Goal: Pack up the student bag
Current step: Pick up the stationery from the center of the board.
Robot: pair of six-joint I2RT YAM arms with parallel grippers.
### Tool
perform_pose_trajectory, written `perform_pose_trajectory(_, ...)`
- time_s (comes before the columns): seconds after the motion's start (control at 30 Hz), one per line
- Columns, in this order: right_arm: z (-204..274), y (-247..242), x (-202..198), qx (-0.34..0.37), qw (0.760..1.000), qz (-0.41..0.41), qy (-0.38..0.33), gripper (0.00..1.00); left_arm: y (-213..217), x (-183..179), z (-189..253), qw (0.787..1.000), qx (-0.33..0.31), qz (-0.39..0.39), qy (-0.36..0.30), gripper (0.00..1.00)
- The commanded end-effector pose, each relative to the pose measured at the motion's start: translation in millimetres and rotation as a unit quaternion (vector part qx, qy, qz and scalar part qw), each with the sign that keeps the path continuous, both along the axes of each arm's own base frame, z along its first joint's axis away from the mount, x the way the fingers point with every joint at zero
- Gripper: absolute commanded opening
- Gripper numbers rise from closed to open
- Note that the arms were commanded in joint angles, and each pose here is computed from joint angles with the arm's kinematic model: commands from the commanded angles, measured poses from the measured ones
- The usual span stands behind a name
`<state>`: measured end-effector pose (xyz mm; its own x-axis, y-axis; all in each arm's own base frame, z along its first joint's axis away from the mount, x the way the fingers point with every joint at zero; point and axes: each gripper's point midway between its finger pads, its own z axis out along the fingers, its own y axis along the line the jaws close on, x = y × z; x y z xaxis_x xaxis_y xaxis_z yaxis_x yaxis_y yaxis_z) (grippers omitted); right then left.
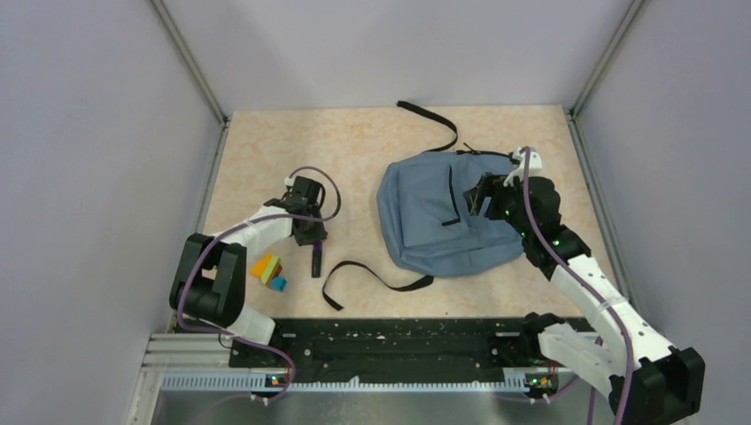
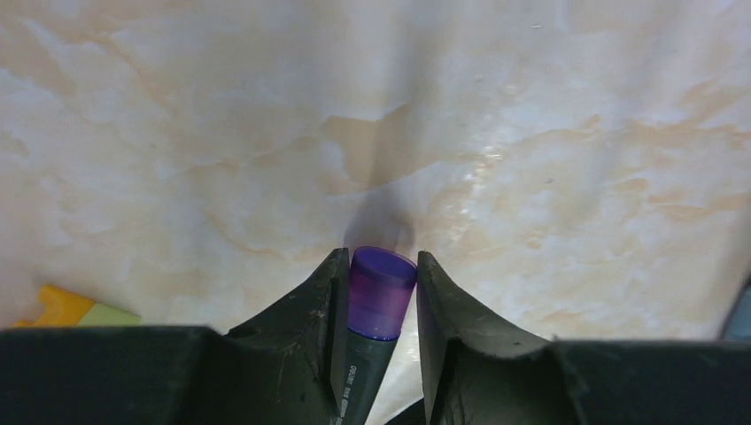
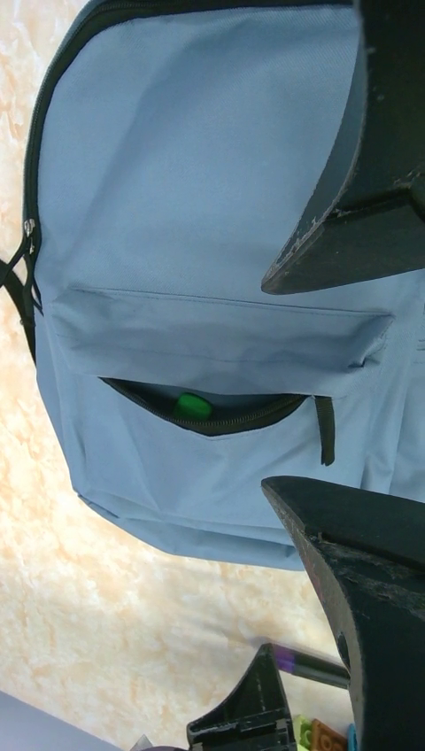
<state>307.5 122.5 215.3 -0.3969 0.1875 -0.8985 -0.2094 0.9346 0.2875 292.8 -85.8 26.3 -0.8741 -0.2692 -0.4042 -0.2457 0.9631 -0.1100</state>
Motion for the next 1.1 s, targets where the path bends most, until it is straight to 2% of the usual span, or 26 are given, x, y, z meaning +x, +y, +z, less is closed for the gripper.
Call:
perform_pose_trajectory(0.0,12,3,0,0.012,1.0,0.002,-0.019,0.74,-30,29,19,0.997,-0.04,0.001,-0.068,0.32)
perform_pose_trajectory(0.03,11,4,0,0.012,1.0,0.002,-0.018,0.74,-32,31,19,0.997,-0.042,-0.002,-0.07,0.36)
perform_pose_trajectory(0.13,11,3,0,0.011,1.0,0.001,-0.019,0.74,-35,28,19,0.997,-0.039,-0.011,-0.07,0.6)
perform_pose_trajectory(0.2,11,3,0,0.012,1.0,0.002,-0.018,0.74,-34,22,17,0.997,-0.033,-0.014,-0.066,0.71)
perform_pose_trajectory(0.33,11,4,0,0.012,1.0,0.003,-0.019,0.74,-34,3,12,0.998,-0.021,-0.017,-0.057,0.74)
perform_pose_trajectory(0.57,13,4,-1,0.014,1.0,0.004,-0.021,0.74,-31,-31,1,0.999,0.02,-0.029,-0.023,0.67)
perform_pose_trajectory(0.8,13,4,-1,0.015,1.0,0.004,-0.022,0.74,-28,-39,-7,0.999,0.029,-0.028,-0.01,0.57)
perform_pose_trajectory(0.9,13,4,-1,0.015,1.0,0.004,-0.02,0.74,-29,-38,-11,0.999,0.033,-0.034,-0.003,0.5)
perform_pose_trajectory(1.07,16,6,-2,0.016,1.0,0.01,-0.022,0.74,-23,-33,-1,0.996,0.067,-0.052,-0.021,0.3)
